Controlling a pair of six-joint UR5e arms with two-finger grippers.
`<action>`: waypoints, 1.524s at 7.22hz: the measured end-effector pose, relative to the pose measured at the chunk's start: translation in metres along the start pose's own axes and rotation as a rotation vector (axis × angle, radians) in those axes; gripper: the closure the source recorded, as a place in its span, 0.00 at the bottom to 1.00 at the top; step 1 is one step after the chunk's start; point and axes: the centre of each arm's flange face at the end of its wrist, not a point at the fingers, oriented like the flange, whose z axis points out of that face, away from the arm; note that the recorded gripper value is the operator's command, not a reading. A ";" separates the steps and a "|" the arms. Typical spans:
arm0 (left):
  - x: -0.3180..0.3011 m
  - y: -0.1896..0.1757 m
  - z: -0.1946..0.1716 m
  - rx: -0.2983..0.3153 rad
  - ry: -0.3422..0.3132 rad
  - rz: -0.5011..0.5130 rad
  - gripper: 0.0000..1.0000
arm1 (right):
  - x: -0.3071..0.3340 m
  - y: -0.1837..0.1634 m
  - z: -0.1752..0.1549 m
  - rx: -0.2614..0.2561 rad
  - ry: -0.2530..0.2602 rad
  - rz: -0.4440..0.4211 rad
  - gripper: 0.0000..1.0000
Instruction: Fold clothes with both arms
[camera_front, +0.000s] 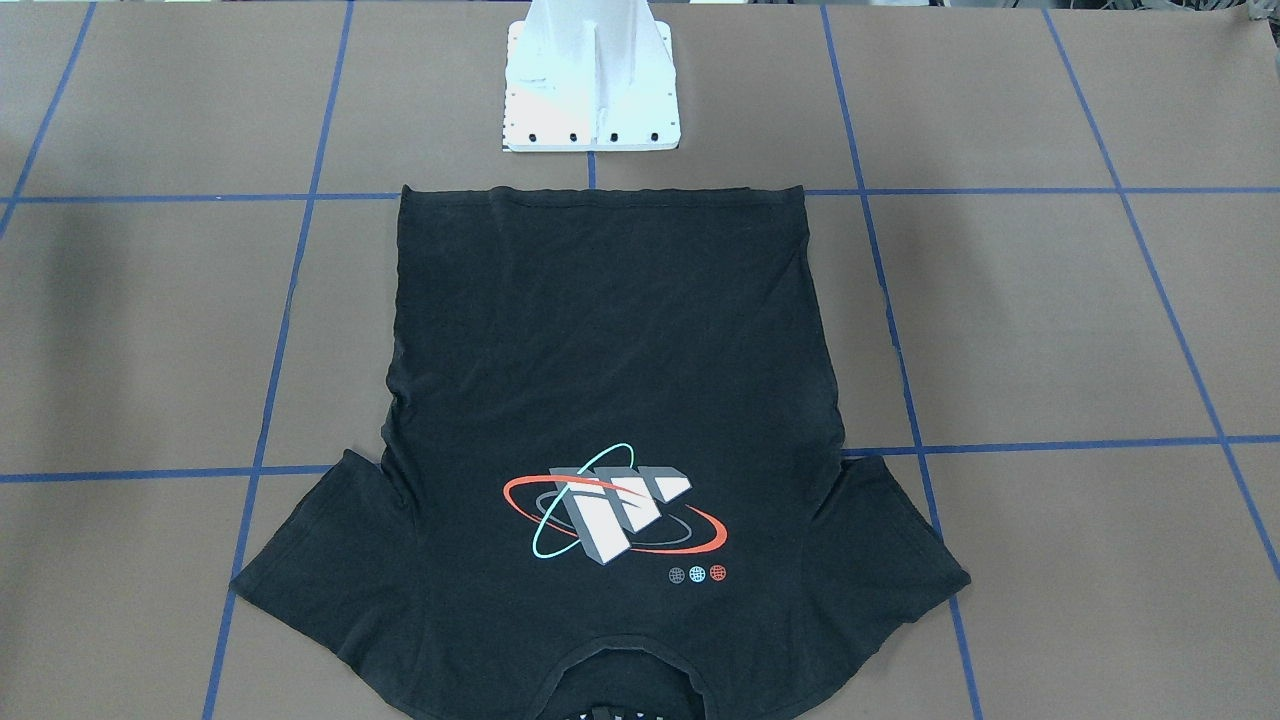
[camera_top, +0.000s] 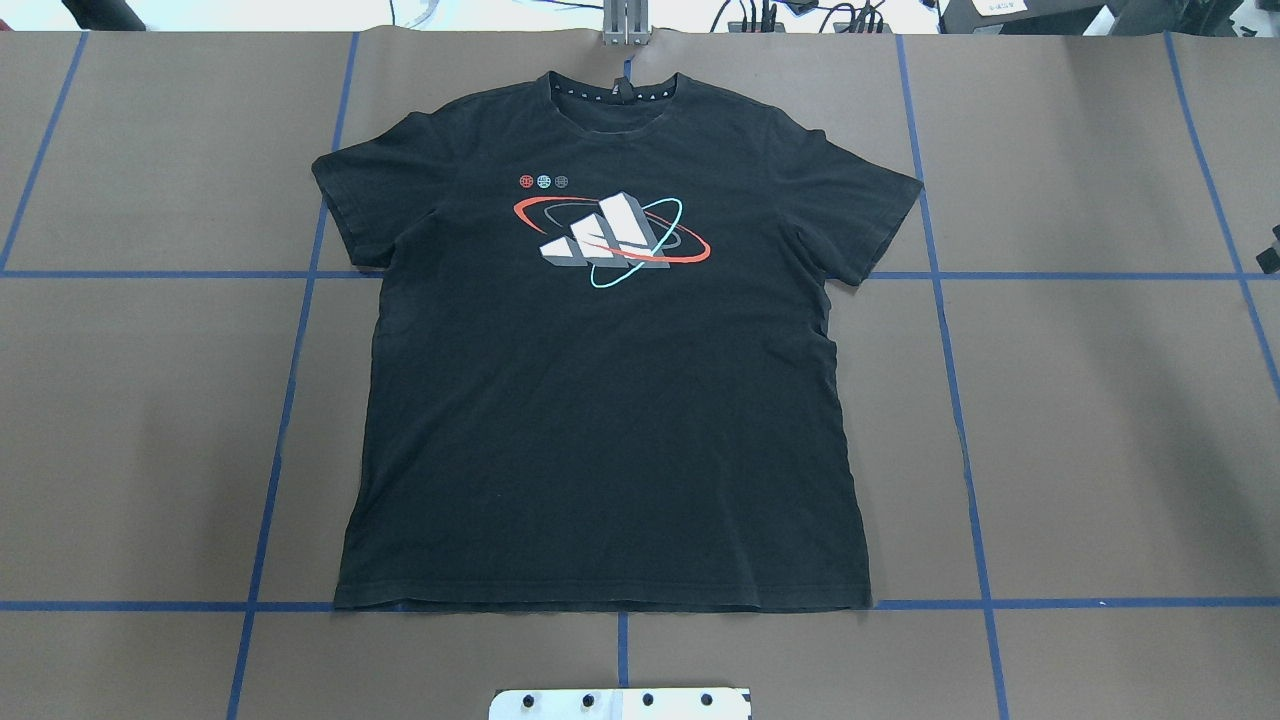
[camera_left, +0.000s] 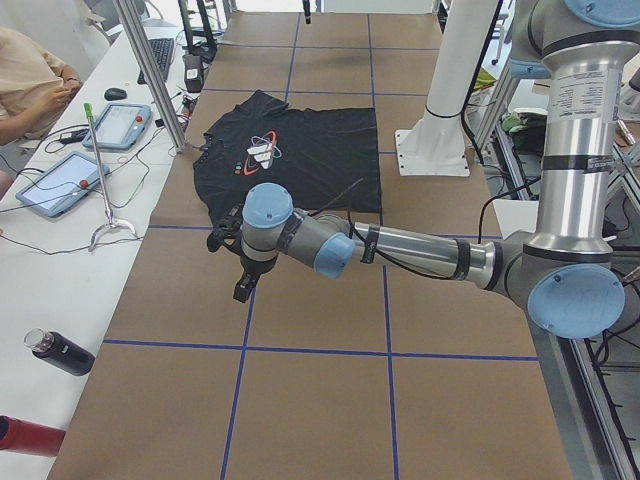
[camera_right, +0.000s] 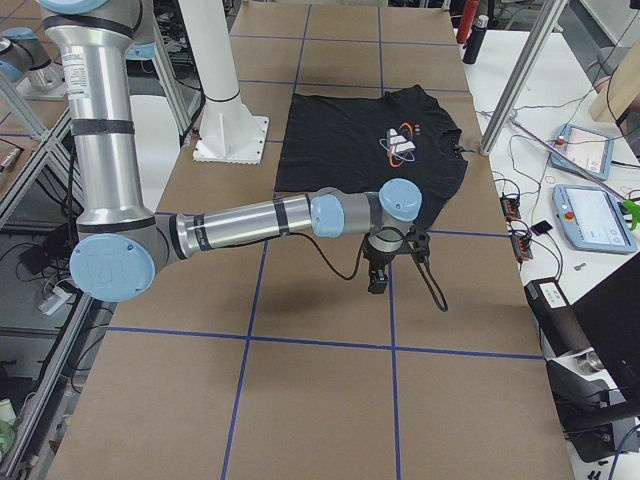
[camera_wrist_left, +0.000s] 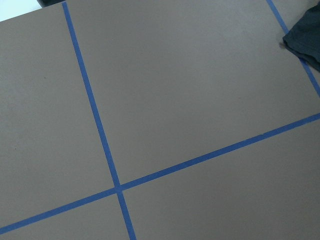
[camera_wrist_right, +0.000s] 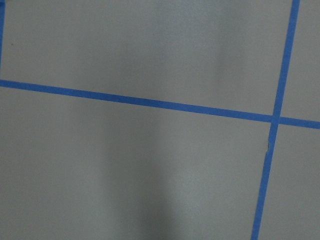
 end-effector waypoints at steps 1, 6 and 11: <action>0.001 -0.001 -0.001 0.003 0.000 0.004 0.00 | -0.007 -0.015 0.008 0.012 -0.005 -0.020 0.00; 0.008 -0.007 -0.006 0.048 0.010 0.047 0.00 | -0.099 -0.115 0.101 0.179 -0.075 0.048 0.00; 0.011 -0.007 -0.006 0.046 0.044 0.036 0.00 | -0.201 -0.153 0.146 0.327 -0.058 0.016 0.00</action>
